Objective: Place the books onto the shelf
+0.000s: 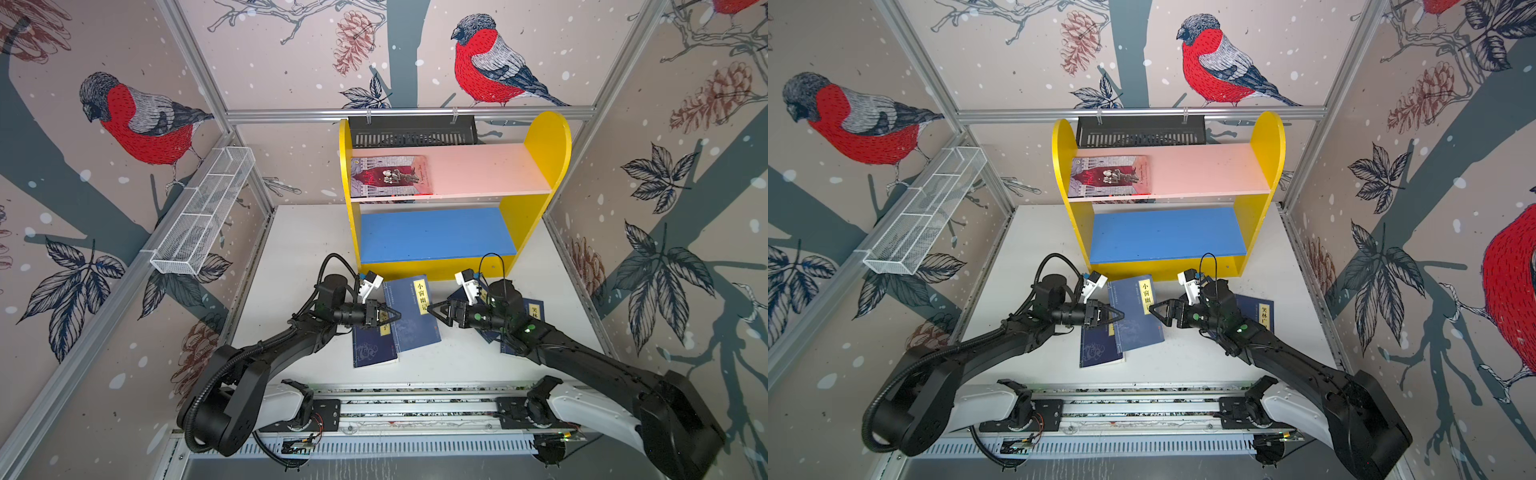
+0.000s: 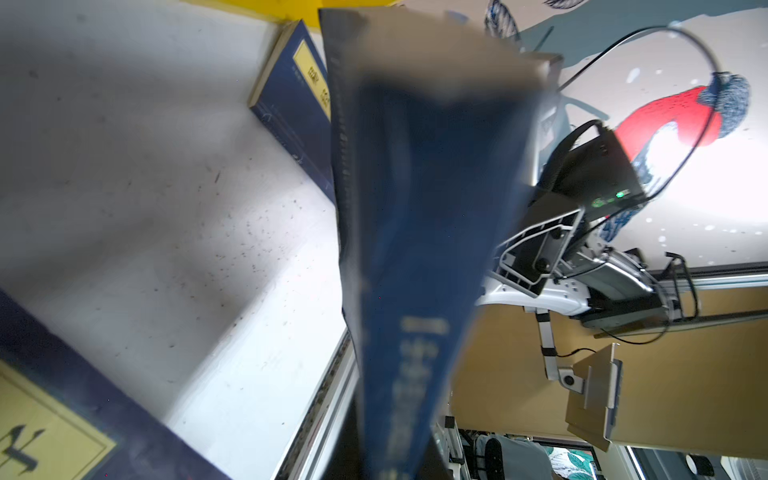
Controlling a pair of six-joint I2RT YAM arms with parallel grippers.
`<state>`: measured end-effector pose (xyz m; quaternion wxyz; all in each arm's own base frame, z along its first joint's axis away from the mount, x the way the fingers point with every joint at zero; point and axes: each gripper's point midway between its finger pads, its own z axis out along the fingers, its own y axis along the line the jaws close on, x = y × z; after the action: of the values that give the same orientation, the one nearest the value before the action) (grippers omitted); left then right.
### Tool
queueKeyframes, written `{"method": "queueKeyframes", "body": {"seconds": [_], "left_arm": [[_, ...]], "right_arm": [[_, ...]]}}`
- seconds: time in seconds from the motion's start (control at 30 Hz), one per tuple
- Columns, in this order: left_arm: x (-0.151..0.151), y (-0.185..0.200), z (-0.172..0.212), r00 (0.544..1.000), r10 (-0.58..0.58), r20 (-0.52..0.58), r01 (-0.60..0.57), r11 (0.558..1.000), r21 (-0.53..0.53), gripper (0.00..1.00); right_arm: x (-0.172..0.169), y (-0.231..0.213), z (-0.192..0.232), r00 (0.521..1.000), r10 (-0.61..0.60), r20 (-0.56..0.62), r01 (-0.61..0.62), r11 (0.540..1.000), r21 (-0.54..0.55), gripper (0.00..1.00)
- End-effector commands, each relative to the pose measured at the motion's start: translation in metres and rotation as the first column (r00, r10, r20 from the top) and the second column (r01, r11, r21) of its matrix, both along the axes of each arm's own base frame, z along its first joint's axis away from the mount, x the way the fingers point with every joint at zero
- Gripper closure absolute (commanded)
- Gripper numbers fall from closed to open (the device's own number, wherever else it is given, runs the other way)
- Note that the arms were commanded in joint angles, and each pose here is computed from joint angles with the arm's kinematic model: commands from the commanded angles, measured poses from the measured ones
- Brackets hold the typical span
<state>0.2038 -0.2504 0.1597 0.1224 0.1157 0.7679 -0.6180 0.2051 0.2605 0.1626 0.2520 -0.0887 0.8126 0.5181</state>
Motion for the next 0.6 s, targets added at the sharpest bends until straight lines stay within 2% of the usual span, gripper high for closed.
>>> {"method": "queueKeyframes", "body": {"seconds": [0.0,0.1,0.27,0.57], "left_arm": [[0.003,0.009,0.032,0.997,-0.002,0.081,0.009,0.996,-0.088,1.00],[0.009,0.022,0.046,0.992,0.053,0.112,-0.039,0.992,-0.124,1.00],[0.008,0.026,0.066,0.984,0.065,0.165,-0.038,0.986,-0.162,1.00],[0.016,0.029,0.082,0.974,0.106,0.198,-0.068,0.979,-0.193,1.00]], "right_arm": [[-0.008,-0.001,0.015,1.000,0.002,-0.031,0.000,0.997,0.076,0.04],[-0.015,-0.004,0.023,1.000,-0.001,-0.028,0.005,0.991,0.133,0.01],[-0.026,-0.003,0.042,0.999,0.025,-0.033,-0.014,0.956,0.292,0.00],[-0.040,0.019,0.055,0.994,0.101,-0.030,-0.082,0.920,0.384,0.00]]}}
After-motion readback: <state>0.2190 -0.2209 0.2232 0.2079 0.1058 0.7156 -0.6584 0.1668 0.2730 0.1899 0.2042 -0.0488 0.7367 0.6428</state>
